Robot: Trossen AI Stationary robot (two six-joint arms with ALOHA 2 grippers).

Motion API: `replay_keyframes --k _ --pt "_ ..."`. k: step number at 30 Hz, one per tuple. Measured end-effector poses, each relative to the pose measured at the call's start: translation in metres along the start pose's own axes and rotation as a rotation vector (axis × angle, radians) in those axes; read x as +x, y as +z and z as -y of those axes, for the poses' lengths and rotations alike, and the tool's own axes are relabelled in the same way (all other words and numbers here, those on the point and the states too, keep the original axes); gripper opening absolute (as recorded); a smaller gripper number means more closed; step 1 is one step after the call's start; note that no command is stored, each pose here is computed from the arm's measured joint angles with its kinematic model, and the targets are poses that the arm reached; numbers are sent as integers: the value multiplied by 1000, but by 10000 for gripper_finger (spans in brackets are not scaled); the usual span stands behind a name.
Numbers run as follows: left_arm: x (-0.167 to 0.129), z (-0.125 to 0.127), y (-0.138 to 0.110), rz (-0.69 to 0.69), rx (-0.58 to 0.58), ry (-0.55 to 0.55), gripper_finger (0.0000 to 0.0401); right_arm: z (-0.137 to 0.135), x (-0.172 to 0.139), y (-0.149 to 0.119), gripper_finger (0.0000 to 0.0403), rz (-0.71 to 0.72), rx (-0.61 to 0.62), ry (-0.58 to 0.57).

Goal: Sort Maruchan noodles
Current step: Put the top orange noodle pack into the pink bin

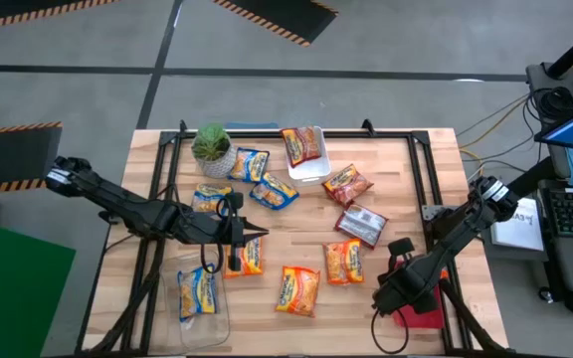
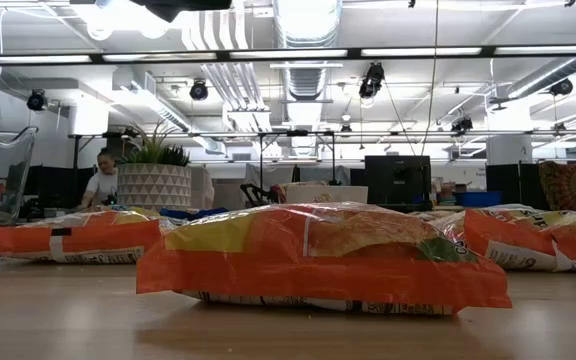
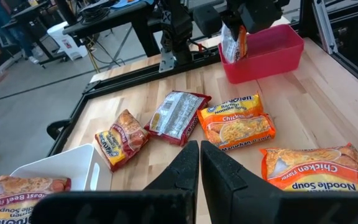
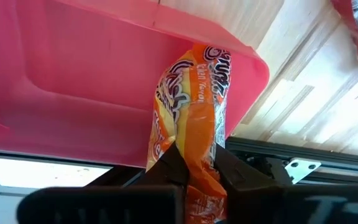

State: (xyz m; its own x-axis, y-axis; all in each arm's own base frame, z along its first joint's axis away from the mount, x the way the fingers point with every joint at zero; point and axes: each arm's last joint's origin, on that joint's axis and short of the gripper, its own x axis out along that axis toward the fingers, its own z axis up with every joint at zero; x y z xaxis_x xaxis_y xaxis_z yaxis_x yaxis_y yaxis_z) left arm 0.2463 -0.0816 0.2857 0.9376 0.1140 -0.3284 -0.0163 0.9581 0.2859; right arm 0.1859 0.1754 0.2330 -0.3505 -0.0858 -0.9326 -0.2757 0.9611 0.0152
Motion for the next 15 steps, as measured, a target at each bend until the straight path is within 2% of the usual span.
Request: replay_keyframes --k 10,15 --pt "1 0 0 -3 7 0 0 2 0 0 95 7 37 -17" --pt "1 0 0 -3 5 0 0 3 -4 1 115 12 40 -13"
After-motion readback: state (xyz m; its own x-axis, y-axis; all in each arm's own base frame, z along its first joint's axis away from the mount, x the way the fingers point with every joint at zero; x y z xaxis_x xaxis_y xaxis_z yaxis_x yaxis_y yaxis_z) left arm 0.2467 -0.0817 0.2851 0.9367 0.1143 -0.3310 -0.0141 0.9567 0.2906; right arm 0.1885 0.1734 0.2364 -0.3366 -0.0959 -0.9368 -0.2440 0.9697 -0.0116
